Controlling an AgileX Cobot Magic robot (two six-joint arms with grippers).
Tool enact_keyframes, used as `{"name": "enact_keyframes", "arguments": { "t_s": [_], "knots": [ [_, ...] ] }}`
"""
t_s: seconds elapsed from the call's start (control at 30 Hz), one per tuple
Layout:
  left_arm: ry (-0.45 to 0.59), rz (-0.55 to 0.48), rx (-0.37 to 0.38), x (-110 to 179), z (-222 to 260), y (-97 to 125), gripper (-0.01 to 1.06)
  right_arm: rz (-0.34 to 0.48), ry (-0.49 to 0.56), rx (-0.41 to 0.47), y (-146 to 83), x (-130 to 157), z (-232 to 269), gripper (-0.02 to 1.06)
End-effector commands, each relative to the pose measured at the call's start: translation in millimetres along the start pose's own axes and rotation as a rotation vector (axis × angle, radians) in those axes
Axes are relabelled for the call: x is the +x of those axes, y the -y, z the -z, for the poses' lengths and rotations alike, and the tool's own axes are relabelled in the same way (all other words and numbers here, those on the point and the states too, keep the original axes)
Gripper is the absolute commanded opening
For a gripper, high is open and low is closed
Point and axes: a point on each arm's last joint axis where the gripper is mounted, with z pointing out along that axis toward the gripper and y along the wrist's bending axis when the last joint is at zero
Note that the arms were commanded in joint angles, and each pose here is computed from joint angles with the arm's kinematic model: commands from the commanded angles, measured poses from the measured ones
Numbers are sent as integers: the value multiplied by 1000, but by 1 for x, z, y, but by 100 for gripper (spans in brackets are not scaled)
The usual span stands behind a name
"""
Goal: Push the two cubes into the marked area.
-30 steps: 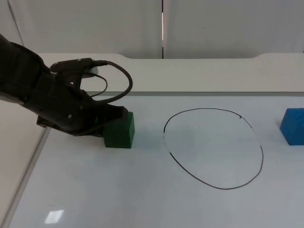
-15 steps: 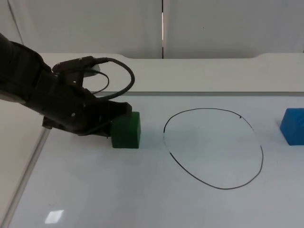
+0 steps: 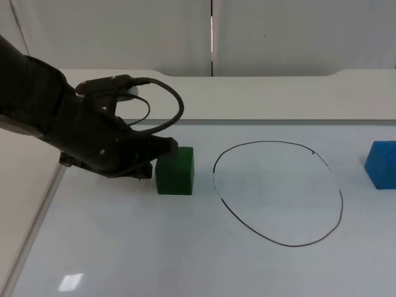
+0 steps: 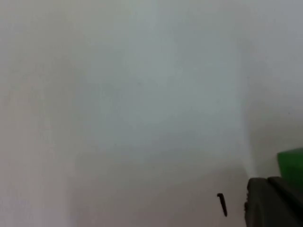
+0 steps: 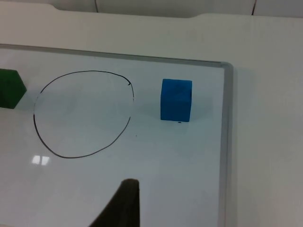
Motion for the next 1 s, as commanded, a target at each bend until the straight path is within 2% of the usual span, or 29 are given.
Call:
{"name": "enact_keyframes", "arguments": {
  "t_s": [0.0,0.2,0.4,0.53,0.97],
  "knots": [
    [8,14,-4,-2,0,1,0,-5,11,4,0,0,0,105],
    [30,25,32,-10,0,6,0,-5,11,4,0,0,0,105],
    [31,25,33,-10,0,6,0,-5,11,4,0,0,0,105],
    [27,39,72,-9,-1,13,0,-5,11,4,0,0,0,105],
    [20,5,67,-6,-2,22,0,-1,11,4,0,0,0,105]
  ]
}}
